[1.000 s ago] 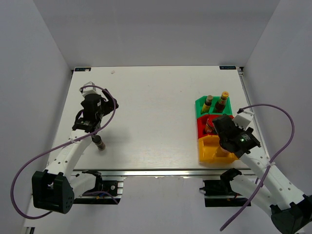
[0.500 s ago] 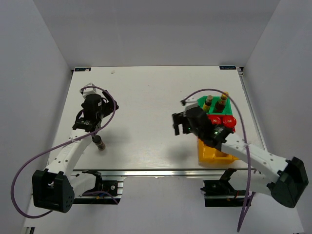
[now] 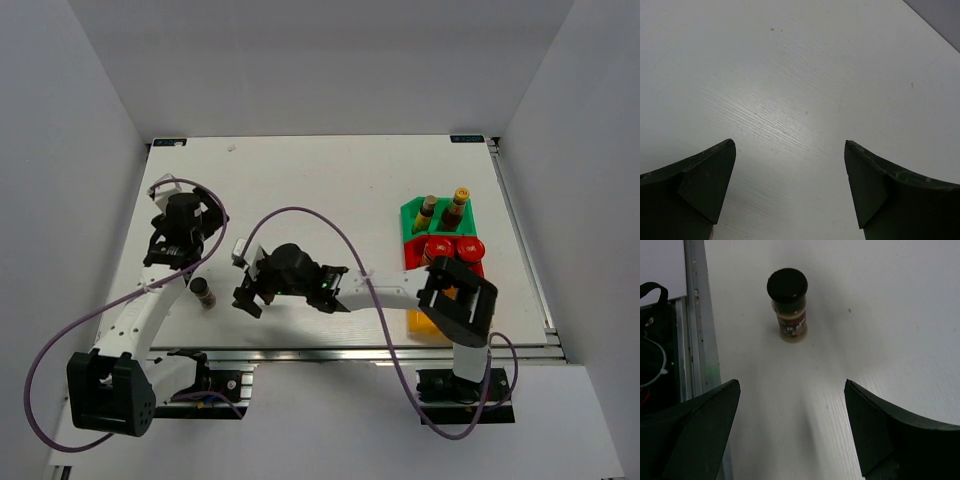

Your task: Organize the condiment bottles

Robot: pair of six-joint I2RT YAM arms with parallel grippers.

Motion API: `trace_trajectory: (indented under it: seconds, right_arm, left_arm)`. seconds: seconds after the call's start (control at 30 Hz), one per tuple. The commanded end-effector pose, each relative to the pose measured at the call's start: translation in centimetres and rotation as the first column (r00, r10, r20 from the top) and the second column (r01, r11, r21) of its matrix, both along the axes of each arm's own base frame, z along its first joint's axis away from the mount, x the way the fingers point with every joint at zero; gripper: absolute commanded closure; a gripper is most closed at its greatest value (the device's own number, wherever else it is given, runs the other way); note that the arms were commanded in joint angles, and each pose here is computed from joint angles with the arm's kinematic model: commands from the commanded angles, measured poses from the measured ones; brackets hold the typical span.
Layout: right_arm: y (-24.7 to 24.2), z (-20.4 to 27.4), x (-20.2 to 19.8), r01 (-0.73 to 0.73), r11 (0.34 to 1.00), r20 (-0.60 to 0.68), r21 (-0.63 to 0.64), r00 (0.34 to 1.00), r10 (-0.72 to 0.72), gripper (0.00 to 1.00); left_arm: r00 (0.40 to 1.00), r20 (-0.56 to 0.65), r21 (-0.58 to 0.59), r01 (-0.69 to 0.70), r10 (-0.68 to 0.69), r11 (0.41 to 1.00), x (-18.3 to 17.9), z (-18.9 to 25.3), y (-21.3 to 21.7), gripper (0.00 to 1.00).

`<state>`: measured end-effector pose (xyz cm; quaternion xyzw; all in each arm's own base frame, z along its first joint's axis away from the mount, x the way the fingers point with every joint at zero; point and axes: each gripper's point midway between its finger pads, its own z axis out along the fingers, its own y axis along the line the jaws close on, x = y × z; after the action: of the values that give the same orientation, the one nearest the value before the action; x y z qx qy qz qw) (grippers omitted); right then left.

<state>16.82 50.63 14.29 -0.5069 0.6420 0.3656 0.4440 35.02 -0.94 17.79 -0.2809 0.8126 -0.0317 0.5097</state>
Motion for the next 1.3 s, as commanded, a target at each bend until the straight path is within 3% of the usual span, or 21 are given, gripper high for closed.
trace_trajectory:
  seconds: [0.0, 0.37, 0.87, 1.07, 1.27]
  right_arm:
    - [3.9, 4.6, 0.6, -0.089, 0.977, 0.077, 0.193, 0.994, 0.076, 0.11]
    - [9.8, 0.4, -0.8, -0.259, 0.947, 0.014, 0.189, 0.965, 0.261, 0.11]
    - [13.0, -1.4, 0.9, -0.236, 0.959, 0.007, 0.156, 0.971, 0.238, 0.11]
    - [13.3, -1.6, 0.9, -0.235, 0.963, -0.007, 0.133, 0.971, 0.238, 0.27]
    - [12.8, -0.6, 0.0, -0.245, 0.958, 0.031, 0.147, 0.970, 0.243, 0.52]
  left_arm:
    - [0.997, 0.057, -0.002, -0.052, 0.052, 0.999, -0.2, 1.6, 1.1, 0.02]
    - [0.990, 0.090, 0.018, -0.114, 0.112, 0.993, -1.0, 2.3, 2.6, 0.02]
    - [0.974, 0.132, 0.033, -0.192, 0.186, 0.981, -2.3, 3.3, 4.1, 0.02]
    - [0.977, 0.123, 0.030, -0.180, 0.175, 0.983, -2.1, 3.1, 3.8, 0.02]
    - [0.980, 0.129, 0.019, -0.159, 0.155, 0.987, -2.1, 3.3, 3.4, 0.02]
